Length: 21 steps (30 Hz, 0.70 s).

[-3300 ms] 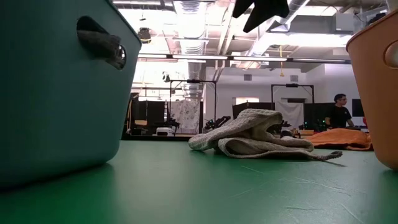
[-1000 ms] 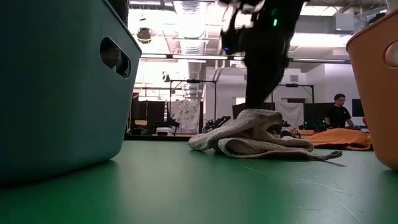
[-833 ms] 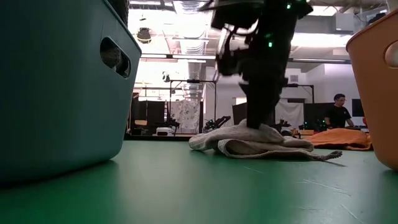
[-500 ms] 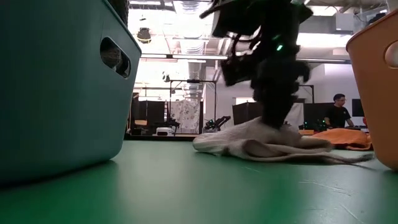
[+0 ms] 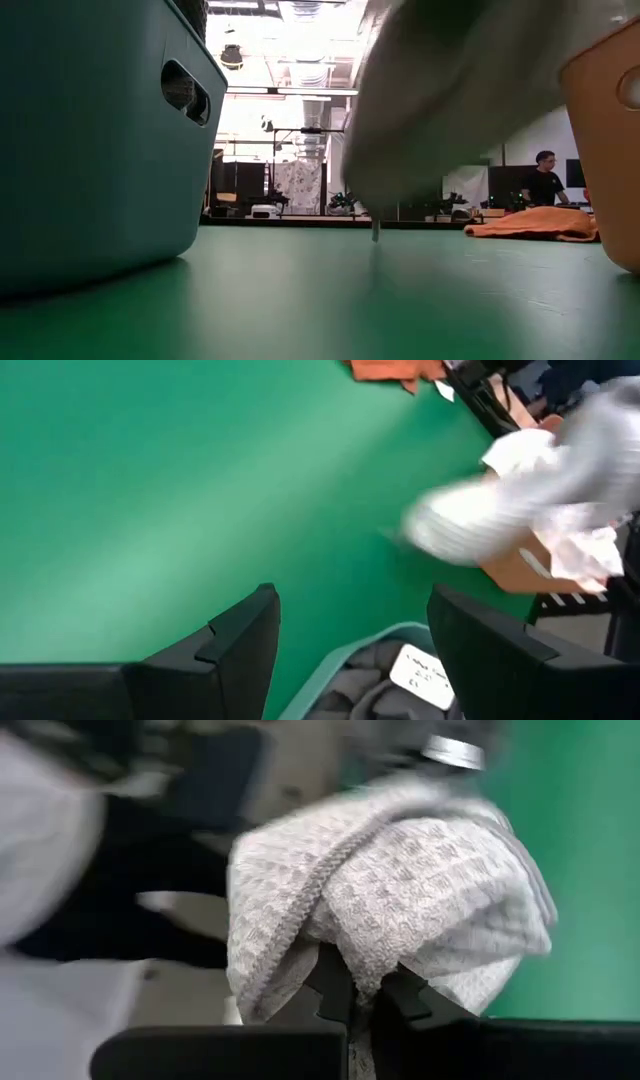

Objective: Sort towels by color in basket
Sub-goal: Put the light gray towel into the orange bin

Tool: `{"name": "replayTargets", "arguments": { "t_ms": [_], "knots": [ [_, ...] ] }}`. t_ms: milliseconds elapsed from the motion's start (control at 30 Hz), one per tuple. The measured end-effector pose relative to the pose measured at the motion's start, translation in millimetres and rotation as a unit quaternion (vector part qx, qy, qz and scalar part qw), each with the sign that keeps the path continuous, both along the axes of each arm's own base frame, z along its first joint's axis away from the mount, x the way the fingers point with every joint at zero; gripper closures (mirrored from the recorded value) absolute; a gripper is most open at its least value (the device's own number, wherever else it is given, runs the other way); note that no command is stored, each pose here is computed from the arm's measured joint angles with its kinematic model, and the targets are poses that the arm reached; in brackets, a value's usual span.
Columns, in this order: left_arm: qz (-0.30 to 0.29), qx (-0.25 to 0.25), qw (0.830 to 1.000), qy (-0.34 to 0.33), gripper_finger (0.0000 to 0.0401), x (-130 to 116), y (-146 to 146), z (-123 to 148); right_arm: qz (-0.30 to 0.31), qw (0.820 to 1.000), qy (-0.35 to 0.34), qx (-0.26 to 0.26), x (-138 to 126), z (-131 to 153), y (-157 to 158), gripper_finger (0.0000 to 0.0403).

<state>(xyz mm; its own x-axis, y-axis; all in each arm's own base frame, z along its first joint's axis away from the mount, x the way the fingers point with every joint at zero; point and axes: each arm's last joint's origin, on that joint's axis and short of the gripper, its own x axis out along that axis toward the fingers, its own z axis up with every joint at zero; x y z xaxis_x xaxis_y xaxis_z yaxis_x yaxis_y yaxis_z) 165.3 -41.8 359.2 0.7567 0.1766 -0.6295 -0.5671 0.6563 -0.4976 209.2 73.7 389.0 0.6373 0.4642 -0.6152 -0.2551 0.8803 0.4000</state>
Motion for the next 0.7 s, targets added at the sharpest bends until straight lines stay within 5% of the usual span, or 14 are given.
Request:
{"name": "replayTargets", "arguments": {
  "t_ms": [233,500,700],
  "knots": [
    [0.02,0.01,1.0,0.002,0.0159,2,10,0,0.128,0.984,-0.072,0.098,-79,39,18,0.0369],
    [0.026,0.009,1.0,0.003,0.0159,3,12,0,0.194,0.952,-0.178,0.157,-123,65,19,0.0364],
    [0.026,0.005,1.0,0.003,0.0159,3,12,0,0.137,0.984,-0.043,0.103,-129,41,17,0.0362]
  ]
}}
